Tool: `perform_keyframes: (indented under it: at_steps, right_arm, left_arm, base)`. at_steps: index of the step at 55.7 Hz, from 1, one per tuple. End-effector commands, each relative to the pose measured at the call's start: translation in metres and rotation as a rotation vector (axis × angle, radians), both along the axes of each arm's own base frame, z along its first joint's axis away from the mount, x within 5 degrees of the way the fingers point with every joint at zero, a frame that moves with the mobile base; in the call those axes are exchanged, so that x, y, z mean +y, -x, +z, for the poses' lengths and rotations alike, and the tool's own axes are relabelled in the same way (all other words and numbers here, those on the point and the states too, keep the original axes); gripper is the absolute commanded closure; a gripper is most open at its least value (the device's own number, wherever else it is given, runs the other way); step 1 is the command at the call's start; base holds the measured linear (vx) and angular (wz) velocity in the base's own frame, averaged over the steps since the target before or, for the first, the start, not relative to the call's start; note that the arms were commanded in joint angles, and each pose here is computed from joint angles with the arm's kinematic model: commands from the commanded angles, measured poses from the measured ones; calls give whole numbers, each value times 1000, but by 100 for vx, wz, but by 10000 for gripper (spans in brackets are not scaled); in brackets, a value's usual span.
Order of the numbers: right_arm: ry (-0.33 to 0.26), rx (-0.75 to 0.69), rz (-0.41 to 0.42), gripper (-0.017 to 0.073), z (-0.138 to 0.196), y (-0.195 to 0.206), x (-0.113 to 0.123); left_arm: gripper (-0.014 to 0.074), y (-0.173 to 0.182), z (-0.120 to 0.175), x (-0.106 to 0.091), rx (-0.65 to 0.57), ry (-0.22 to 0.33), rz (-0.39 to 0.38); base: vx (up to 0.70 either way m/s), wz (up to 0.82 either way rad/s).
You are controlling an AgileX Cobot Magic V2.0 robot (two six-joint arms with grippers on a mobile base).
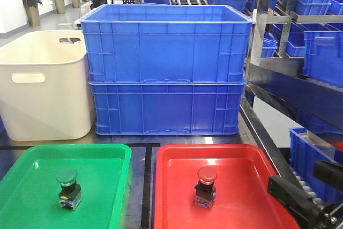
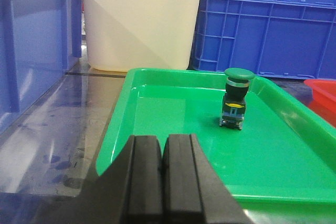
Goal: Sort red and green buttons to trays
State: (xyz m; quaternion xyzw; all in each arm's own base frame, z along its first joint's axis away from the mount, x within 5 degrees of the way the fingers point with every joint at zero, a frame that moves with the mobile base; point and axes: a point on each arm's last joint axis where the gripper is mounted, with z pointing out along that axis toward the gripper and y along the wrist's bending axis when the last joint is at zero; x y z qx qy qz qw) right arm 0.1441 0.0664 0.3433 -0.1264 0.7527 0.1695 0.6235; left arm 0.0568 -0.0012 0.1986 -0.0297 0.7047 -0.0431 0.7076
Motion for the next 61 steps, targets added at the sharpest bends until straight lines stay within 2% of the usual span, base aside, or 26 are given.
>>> perform_keyframes:
  at_steps: [1,17,21,25,35,47,54,58,61]
  right_arm:
    - [-35,-114,-4,-7,19,1,-1]
    - [-35,-114,-4,-7,19,1,-1]
    - [-8,-132,-3,2,16,4,-3]
    - [17,-166,-2,36,12,14,-8]
    - [6,-185,-15,195,-18,43,-22]
    - [3,-187,-189,438,-76,69,-48]
    - [64,-217,-291,577,-103,79,-58]
    - [102,-235,-366,574,-118,83,-63]
    - [93,-256,-406,574,-126,85,-65]
  left_arm:
    - [602,2,14,1,-101,9,7]
    - [602,2,14,1,-101,9,7]
    - [602,2,14,1,-101,9,7]
    - [602,2,14,1,-101,9,7]
    - [602,2,14,1,-101,9,7]
    - [602,2,14,1,-101,9,7]
    - [602,2,14,1,-101,9,7]
    - [602,2,14,1,-101,9,7]
    - [602,2,14,1,-101,9,7]
  base:
    - [0,0]
    - [0,0]
    - [0,0]
    - [0,0]
    - [0,0]
    - [0,0]
    - [0,0]
    - [0,0]
    - [0,0]
